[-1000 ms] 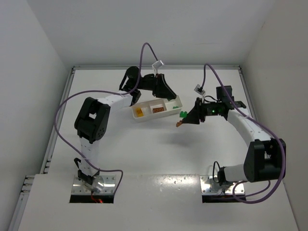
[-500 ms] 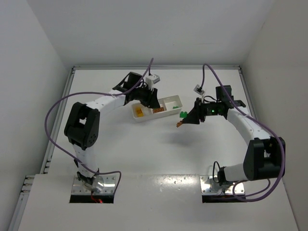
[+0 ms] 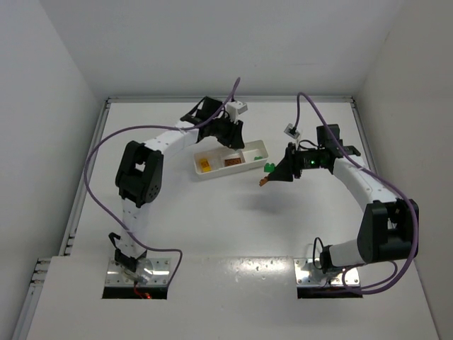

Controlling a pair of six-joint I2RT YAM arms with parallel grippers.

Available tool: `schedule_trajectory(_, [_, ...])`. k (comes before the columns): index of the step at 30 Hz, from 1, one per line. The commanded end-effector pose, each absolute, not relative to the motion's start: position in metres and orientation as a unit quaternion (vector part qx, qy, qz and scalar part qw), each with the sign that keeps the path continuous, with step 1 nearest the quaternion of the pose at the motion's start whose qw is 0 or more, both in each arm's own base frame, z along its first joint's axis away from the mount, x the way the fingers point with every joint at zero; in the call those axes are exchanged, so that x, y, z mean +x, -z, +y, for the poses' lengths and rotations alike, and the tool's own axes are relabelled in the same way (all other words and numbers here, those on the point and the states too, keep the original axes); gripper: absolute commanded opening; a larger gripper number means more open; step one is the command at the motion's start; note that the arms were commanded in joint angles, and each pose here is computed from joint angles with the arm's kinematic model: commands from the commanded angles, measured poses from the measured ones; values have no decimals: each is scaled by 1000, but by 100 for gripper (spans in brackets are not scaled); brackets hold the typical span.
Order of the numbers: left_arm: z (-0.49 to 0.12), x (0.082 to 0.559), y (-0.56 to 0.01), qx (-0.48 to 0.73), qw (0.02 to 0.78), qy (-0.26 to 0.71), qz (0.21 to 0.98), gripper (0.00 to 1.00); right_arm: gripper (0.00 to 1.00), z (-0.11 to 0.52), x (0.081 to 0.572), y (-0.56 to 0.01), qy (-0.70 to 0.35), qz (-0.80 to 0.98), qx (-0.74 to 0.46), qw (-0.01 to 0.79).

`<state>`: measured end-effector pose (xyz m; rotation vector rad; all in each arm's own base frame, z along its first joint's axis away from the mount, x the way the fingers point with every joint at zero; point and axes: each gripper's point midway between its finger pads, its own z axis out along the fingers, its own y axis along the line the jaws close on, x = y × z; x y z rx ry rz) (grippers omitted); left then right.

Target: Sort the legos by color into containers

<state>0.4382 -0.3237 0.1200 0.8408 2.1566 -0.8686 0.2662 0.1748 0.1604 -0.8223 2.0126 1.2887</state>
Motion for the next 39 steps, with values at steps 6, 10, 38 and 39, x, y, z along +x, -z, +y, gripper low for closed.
schedule_trajectory(6, [-368, 443, -112, 345, 323, 357, 806, 14, 0, 174, 276, -175, -472, 743, -335, 336])
schedule_trajectory(10, [-380, 442, -98, 352, 313, 360, 805, 21, 0, 174, 274, -172, -473, 745, -333, 332])
schedule_trajectory(38, [-374, 409, -182, 353, 318, 533, 700, 85, 0, 172, 279, -159, -466, 752, -335, 325])
schedule_trajectory(39, [-366, 404, -186, 343, 313, 552, 693, 85, 0, 172, 279, -159, -466, 752, -335, 325])
